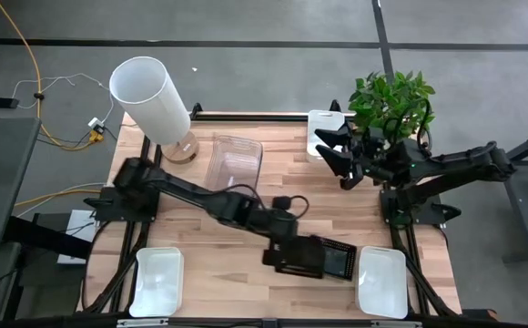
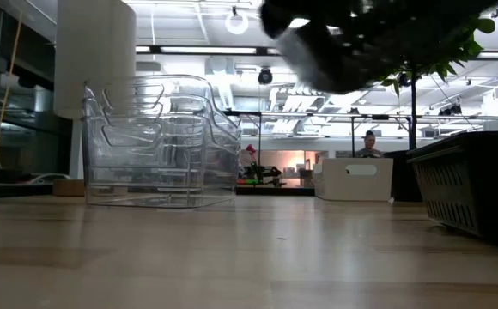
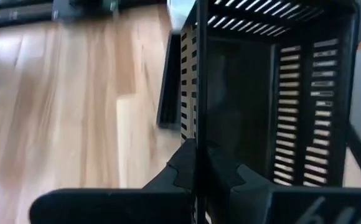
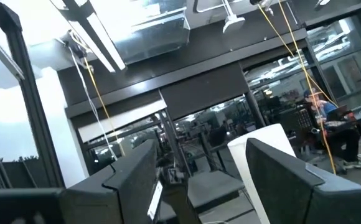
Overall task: Stack baskets by color
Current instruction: Stack the left black bin on top of the right black bin
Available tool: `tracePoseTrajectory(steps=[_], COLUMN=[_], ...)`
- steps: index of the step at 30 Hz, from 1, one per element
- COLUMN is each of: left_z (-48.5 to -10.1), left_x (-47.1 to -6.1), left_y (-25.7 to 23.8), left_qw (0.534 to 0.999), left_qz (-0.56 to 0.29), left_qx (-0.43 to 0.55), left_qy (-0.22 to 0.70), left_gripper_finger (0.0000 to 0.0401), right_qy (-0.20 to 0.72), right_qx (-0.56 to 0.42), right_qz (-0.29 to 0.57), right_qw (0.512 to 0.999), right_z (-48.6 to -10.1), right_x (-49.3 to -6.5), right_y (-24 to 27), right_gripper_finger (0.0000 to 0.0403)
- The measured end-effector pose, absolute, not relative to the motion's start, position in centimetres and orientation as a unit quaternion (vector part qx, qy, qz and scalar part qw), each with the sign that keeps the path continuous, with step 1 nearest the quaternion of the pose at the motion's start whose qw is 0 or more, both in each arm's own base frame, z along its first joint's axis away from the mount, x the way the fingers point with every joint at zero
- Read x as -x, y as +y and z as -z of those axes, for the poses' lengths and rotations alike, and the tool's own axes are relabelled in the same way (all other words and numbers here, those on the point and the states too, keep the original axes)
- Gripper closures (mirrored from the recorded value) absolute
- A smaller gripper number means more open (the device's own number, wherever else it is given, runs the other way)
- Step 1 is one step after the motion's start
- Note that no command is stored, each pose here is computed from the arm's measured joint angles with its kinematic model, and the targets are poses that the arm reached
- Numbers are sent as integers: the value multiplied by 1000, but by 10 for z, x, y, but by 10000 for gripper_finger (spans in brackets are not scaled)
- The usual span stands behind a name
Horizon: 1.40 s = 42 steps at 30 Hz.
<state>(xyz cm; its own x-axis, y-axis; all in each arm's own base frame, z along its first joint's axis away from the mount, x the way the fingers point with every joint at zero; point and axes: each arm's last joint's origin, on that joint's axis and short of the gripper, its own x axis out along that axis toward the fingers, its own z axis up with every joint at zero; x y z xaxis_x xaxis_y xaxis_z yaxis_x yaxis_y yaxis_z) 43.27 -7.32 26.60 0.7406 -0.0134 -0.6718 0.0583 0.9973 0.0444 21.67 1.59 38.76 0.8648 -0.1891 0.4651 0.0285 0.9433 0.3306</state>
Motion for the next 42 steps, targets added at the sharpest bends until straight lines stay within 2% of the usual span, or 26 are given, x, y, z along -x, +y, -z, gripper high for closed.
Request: tracePoseTrajectory(steps=[9, 12, 21, 34, 42], left_z=[-268, -263, -229, -213, -223], left_x=[-484, -493, -507, -496, -482], left_y=[-83, -82, -63, -43, -44], left_qw=[967, 968, 956, 917, 894], left_qz=[49, 55, 62, 107, 129], left_qx=[-64, -95, -113, -135, -165], left_qy=[240, 225, 262, 359, 397], left_gripper_finger=[401, 401, 401, 401, 401], right_qy=[-256, -254, -237, -226, -225], right_qx=[-175, -174, -176, -189, -177], right_qz=[50, 49, 50, 43, 46], right_qw=[950, 950, 954, 955, 957], right_z=[-389, -388, -386, -383, -383], right_x=[-214, -215, -216, -217, -217], right_y=[16, 16, 16, 17, 17], right_gripper_finger=[167, 167, 167, 167, 167])
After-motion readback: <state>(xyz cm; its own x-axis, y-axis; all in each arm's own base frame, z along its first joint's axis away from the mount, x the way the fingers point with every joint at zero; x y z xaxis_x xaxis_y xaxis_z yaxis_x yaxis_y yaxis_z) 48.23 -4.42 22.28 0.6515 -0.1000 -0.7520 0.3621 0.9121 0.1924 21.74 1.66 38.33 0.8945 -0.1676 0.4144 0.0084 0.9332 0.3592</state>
